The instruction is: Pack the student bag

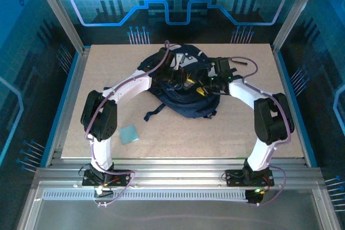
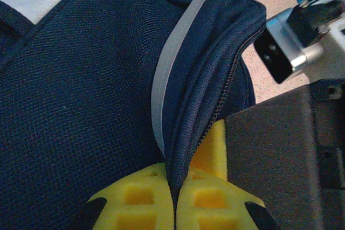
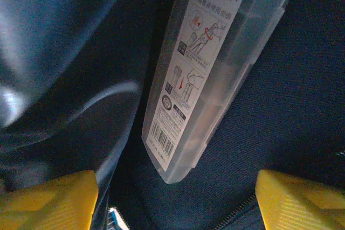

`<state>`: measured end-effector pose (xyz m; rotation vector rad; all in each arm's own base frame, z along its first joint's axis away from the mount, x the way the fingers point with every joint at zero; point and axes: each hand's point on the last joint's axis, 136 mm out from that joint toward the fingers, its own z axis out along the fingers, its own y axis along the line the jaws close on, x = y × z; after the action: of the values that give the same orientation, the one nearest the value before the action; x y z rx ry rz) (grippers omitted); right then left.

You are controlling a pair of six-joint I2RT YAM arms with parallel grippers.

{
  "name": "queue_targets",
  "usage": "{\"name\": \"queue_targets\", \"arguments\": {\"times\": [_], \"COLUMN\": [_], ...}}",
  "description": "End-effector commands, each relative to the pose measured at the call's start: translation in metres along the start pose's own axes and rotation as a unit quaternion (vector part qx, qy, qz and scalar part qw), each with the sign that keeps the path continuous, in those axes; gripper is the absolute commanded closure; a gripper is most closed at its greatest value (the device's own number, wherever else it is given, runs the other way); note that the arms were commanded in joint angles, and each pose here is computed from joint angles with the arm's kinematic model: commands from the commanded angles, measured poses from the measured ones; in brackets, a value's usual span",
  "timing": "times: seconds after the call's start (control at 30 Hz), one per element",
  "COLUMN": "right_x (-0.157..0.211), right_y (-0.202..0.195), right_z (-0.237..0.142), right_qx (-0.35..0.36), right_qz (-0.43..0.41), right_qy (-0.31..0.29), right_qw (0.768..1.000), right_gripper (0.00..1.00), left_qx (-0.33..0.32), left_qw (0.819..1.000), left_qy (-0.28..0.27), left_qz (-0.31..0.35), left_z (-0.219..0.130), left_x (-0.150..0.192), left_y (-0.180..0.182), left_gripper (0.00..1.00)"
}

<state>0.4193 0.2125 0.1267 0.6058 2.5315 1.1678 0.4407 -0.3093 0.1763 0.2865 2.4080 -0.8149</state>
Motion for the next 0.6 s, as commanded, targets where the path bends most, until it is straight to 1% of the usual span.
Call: {"name": "queue_targets", "arguments": {"times": [0.0,0.13,0.2,0.3,0.43,0.5,0.57], "right_x": [-0.01,-0.023,-0.03,-0.037,-0.034,-0.028,-0.024], "right_y": [-0.006,-0.017,-0.014,0.0,0.036,0.051,0.056], "right_z": [-0.02,-0.02,-0.008,0.017,0.047,0.056,0.053], "right_qx": [0.04,0.078,0.062,0.027,-0.02,-0.038,-0.043], "right_qz": [-0.032,-0.049,-0.051,-0.051,-0.075,-0.091,-0.099], "right_qy": [-0.027,-0.072,-0.08,-0.079,-0.066,-0.051,-0.046], "right_qw": [0.998,0.993,0.994,0.995,0.995,0.994,0.993], "right_gripper": [0.28,0.53,0.68,0.73,0.76,0.78,0.78], "left_qx": [0.057,0.059,0.064,0.067,0.065,0.056,0.044], "left_qw": [0.996,0.996,0.996,0.996,0.996,0.997,0.998], "left_qy": [-0.061,-0.059,-0.06,-0.061,-0.053,-0.05,-0.046], "left_qz": [0.012,0.015,0.017,0.016,0.016,0.017,0.012], "left_z": [-0.033,-0.034,-0.036,-0.036,-0.031,-0.029,-0.028], "left_x": [-0.033,-0.033,-0.034,-0.035,-0.031,-0.031,-0.03], "left_y": [-0.035,-0.037,-0.04,-0.041,-0.038,-0.034,-0.027], "left_gripper": [1.0,1.0,1.0,1.0,1.0,1.0,1.0]}}
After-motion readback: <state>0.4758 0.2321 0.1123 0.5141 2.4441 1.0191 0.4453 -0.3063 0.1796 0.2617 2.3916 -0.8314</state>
